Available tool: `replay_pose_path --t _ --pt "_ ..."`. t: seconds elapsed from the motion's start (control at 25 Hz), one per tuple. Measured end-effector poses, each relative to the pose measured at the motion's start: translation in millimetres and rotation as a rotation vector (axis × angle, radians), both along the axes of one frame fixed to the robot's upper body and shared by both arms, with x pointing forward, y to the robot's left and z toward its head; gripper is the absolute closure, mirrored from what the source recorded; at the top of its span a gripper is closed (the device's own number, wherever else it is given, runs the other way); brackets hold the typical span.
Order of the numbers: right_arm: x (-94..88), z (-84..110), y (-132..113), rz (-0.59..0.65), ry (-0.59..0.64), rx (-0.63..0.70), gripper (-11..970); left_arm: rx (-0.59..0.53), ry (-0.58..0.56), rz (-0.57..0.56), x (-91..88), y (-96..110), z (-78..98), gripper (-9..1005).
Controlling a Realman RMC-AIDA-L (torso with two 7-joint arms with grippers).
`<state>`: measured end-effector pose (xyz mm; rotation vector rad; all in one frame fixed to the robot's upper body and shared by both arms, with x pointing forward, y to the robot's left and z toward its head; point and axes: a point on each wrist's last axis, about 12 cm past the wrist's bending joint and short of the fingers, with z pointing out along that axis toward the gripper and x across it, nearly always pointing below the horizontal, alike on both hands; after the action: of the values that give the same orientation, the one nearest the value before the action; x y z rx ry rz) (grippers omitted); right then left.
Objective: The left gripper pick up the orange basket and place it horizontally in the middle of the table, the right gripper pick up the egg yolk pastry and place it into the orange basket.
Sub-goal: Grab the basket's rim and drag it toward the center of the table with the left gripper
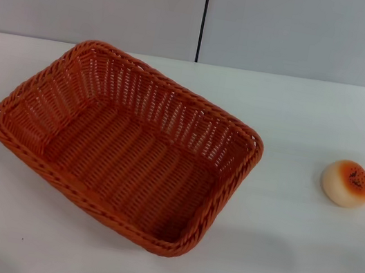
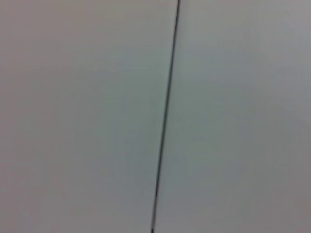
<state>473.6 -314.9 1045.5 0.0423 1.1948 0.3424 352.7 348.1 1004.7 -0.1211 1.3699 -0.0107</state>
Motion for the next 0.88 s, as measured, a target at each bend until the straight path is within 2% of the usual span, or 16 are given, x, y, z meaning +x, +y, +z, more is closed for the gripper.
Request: replay_pose_path --t 0.08,0.16,0.32,0.64,0.76,0.88 --pt "-0.2 -0.3 0 0.0 0.002 0.0 317 0.007 0.003 -0.014 0.3 0 0.0 959" --pt "-1.4 -1.3 0 -0.003 0.006 -0.001 317 0.012 0.006 -0.022 -0.2 1 0.1 914" --pt "-2.2 -0.8 -1 -0.008 0.001 -0.002 317 0.004 -0.002 0.032 -4.4 5 0.4 824" --pt "-2.6 0.2 -2 -0.007 -0.007 -0.006 317 0.017 0.002 0.044 -3.5 12 1.3 556" --pt "-1.6 0.9 -2 -0.004 -0.009 -0.005 317 0.01 0.002 0.026 -0.7 12 1.7 452" --pt "0.2 2.5 -3 0.0 -0.016 -0.005 317 -0.023 0.001 -0.017 6.7 20 4.7 347"
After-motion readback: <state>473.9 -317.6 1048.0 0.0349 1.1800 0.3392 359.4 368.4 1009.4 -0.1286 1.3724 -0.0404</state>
